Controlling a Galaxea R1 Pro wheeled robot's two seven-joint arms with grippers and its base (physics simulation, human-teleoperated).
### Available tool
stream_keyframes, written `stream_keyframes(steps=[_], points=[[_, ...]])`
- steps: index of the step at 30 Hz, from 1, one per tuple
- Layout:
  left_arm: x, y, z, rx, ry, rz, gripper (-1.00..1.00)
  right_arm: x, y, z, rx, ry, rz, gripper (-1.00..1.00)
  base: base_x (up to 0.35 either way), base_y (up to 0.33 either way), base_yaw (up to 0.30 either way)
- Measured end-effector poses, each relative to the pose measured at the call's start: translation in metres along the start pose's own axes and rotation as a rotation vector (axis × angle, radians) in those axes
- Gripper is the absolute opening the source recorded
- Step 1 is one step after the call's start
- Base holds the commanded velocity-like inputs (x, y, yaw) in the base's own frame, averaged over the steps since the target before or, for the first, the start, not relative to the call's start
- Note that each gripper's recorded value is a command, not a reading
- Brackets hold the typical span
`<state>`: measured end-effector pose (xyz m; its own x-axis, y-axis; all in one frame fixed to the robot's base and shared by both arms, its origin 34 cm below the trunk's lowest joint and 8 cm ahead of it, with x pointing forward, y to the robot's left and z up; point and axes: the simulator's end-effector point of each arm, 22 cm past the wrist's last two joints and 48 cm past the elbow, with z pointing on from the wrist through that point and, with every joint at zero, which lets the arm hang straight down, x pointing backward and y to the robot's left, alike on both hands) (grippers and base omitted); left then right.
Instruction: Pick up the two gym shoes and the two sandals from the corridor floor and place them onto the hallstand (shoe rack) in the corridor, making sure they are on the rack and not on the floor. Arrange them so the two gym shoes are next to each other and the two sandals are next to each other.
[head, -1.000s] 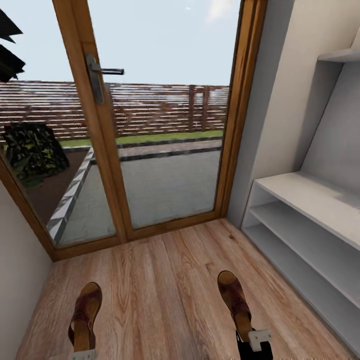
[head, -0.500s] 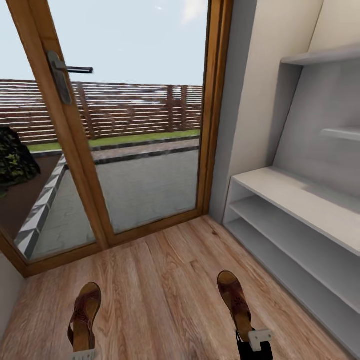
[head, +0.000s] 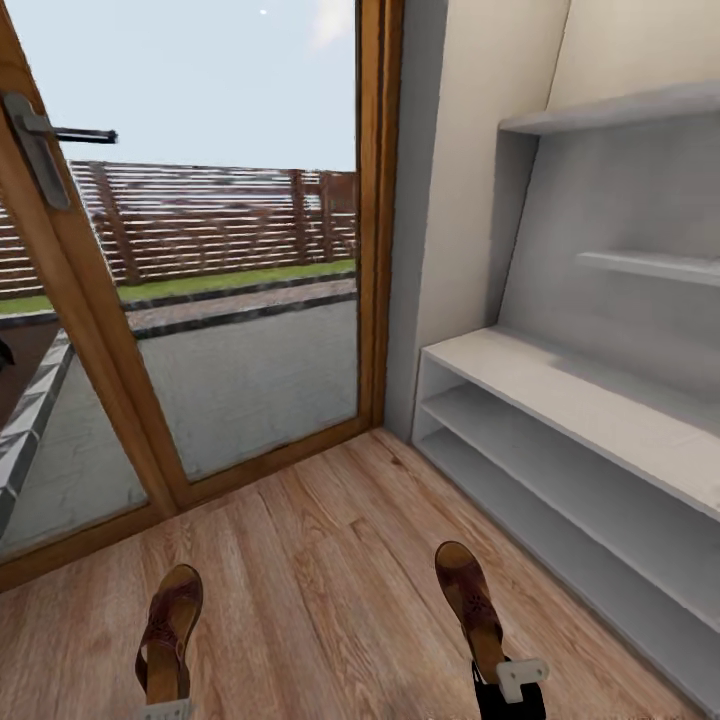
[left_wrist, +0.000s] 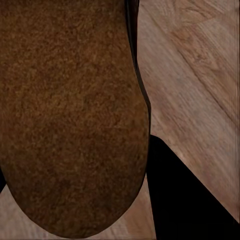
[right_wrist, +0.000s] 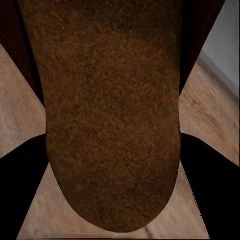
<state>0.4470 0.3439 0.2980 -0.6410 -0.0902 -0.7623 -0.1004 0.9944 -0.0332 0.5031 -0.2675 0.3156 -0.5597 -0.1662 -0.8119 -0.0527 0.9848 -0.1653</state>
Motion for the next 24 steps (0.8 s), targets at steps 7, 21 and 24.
stream_keyframes(steps=[7, 21, 24], points=[[0.0003, -0.0002, -0.0001, 0.001, 0.001, 0.0, -1.0, 0.0, 0.0, 0.0, 0.0, 0.0, 0.0, -1.0, 0.0, 0.0, -0.263], [0.0006, -0.0007, -0.0001, 0.003, 0.001, 0.0, -1.0, 0.0, 0.0, 0.0, 0.0, 0.0, 0.0, -1.0, 0.0, 0.0, -0.267], [0.0006, -0.0007, -0.0002, 0.003, 0.001, 0.0, -1.0, 0.0, 0.0, 0.0, 0.0, 0.0, 0.0, -1.0, 0.0, 0.0, -0.267]])
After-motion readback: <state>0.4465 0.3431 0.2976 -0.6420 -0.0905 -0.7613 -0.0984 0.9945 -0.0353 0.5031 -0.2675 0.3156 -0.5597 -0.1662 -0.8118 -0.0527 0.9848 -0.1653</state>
